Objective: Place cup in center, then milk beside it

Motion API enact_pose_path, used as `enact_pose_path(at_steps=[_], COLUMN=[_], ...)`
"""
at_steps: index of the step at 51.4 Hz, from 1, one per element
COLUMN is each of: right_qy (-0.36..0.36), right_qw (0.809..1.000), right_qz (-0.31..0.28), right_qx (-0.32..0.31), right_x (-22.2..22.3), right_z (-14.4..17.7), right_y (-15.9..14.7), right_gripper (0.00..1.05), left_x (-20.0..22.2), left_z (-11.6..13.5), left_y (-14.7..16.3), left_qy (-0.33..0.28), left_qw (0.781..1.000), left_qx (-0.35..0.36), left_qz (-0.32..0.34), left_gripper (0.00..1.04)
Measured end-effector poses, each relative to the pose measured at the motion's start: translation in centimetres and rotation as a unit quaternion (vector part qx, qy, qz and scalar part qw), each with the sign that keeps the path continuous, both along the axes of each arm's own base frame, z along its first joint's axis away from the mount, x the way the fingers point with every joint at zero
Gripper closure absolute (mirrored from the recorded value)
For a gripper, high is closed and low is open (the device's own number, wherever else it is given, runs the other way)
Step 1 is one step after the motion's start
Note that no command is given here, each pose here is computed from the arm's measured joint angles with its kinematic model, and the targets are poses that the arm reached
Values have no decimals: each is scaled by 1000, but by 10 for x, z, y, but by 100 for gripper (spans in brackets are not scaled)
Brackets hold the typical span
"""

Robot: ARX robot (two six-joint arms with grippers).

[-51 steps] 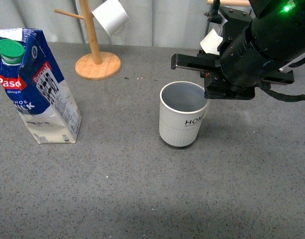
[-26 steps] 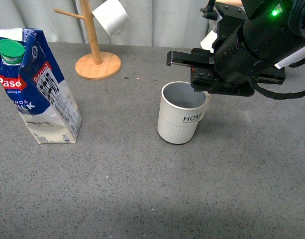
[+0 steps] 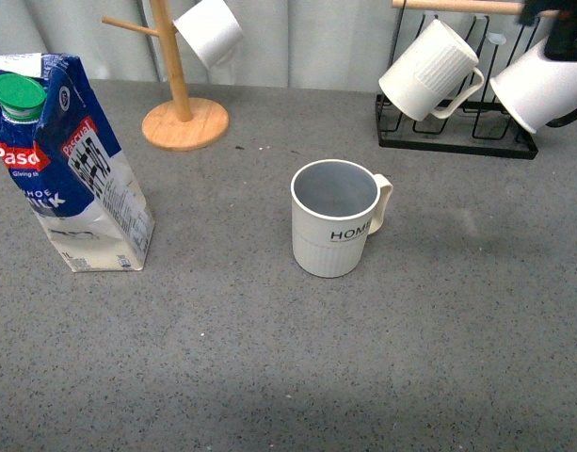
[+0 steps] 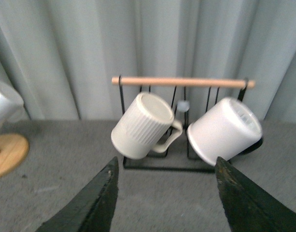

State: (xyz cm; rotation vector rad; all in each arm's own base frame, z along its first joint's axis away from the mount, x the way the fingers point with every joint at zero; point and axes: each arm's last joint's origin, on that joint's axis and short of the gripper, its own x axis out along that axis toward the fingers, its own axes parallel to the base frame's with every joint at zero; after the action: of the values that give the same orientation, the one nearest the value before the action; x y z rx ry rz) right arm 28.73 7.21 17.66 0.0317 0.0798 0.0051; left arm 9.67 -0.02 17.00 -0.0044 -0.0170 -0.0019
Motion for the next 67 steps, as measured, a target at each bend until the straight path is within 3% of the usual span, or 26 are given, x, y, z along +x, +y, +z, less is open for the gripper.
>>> enact_pose_path(at_steps=[6, 17, 46, 67], right_qy=[-40, -31, -31, -36], right_qw=[999, 999, 999, 999], right_qz=[-3, -1, -5, -2], right_qx=[-5, -15, -16, -16], right_x=[-25, -59, -128, -150], right_z=[6, -4, -15, -13], right_y=[-17, -37, -72, -72], right_gripper=[69, 103, 104, 104], left_x=[0, 0, 0, 0], left_z=[0, 0, 0, 0], left_y=[0, 0, 0, 0], left_qy=[0, 0, 0, 0], left_qw=[1000, 1000, 1000, 1000], left_qx=[0, 0, 0, 0], left_qz=[0, 0, 0, 0], left_gripper=[7, 7, 7, 7])
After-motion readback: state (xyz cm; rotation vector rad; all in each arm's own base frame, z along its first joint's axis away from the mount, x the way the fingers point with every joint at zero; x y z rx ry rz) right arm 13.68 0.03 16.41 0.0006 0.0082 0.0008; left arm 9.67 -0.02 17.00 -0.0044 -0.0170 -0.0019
